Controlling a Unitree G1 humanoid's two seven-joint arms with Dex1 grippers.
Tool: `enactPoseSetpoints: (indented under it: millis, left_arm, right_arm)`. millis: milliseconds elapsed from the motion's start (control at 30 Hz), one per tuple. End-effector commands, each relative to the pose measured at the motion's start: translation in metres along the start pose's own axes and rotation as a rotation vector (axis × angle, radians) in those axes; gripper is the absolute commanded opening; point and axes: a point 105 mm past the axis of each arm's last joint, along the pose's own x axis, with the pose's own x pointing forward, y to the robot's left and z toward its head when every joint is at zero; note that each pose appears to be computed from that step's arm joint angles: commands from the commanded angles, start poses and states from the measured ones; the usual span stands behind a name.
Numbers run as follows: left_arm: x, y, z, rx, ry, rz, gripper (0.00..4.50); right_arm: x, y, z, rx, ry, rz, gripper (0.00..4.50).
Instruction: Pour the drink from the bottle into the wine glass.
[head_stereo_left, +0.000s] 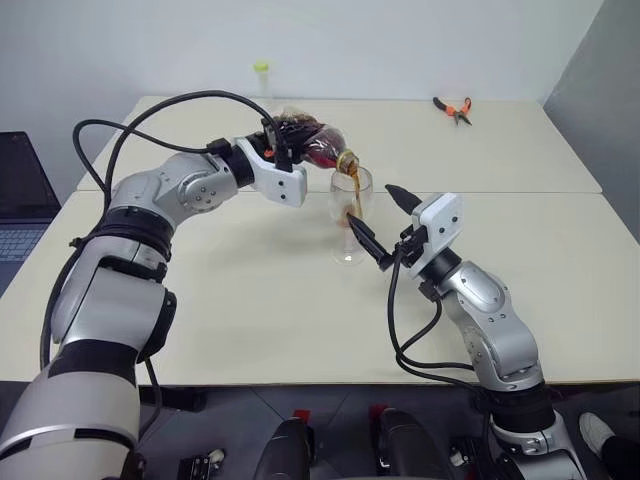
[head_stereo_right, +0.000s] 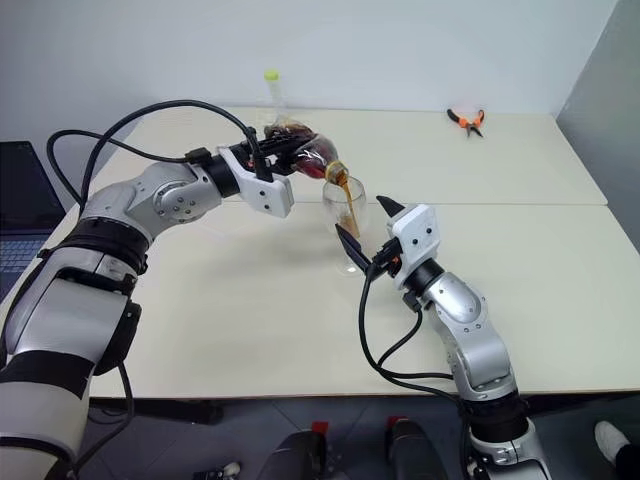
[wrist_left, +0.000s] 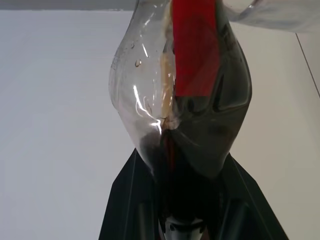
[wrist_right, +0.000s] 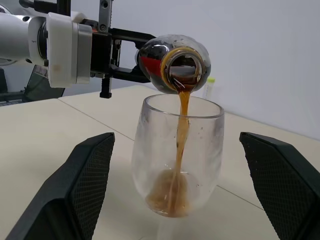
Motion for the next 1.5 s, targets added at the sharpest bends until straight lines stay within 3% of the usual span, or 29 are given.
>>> enactPoseSetpoints:
  millis: [33, 1500]
  left_arm:
    - [-0.002, 0.026, -0.003, 0.036, -0.001, 0.069, 0.71]
    - [-0.009, 0.02, -0.02, 0.032, 0.083, 0.061, 0.66]
  right_arm:
    - [0.001, 0.002, 0.015, -0.022, -0.05, 0.014, 4.29]
    - [0.0, 0.004, 0.015, -0.015, -0.049, 0.027, 4.29]
